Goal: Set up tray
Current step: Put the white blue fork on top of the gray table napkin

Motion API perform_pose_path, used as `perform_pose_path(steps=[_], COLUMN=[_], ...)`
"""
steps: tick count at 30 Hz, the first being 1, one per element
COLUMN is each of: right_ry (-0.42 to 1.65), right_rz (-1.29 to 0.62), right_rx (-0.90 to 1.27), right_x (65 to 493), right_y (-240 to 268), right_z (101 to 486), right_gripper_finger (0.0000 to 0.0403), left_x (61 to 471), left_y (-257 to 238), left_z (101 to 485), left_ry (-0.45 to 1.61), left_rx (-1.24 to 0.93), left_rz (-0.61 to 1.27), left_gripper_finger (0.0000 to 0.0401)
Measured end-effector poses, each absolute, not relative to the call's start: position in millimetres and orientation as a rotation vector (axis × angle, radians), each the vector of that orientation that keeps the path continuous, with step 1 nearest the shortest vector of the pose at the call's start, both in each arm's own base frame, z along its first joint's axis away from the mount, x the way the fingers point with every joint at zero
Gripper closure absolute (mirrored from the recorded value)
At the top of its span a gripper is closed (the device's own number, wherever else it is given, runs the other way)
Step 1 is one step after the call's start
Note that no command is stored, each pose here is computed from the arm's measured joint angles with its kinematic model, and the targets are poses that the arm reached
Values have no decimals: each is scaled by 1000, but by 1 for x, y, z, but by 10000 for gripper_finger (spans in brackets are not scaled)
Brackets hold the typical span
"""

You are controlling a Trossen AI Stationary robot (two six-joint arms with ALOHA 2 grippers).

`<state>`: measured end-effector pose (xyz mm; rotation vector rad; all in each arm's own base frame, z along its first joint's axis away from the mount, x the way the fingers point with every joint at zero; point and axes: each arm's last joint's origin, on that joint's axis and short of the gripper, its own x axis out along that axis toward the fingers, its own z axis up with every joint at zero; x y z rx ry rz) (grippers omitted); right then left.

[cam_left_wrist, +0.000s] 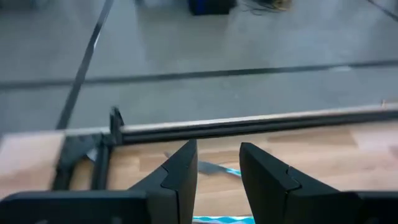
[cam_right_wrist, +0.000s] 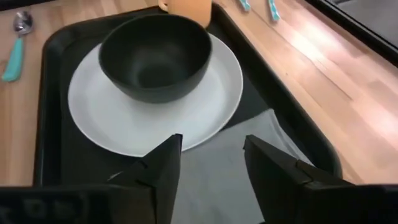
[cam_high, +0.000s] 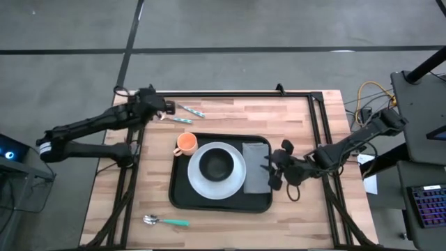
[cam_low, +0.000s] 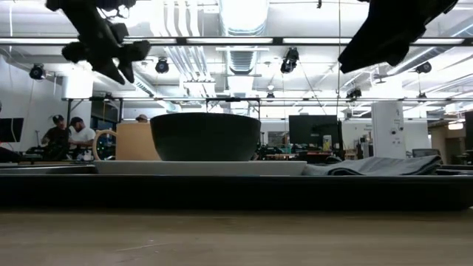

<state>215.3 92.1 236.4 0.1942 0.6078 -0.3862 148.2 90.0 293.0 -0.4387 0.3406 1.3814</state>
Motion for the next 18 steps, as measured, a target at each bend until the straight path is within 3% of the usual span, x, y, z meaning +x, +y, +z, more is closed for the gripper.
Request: perform_pose_path(steps=[7, 14, 18], right_ry=[566, 613, 604], right_rz=[-472, -496, -530], right_rx=[73, 74, 113], right_x=[240, 278, 284], right_y=[69, -30, -78], right_z=[236, 258, 260], right_gripper_finger=[235, 225, 223], left_x=[173, 184, 184], left_y=[101, 113, 120], left_z=[288, 296, 298], left_ry=[359, 250, 137], left_rx=[-484, -358, -418], left_rz=[1413, 1604, 1654], left_gripper_finger=[300, 300, 300])
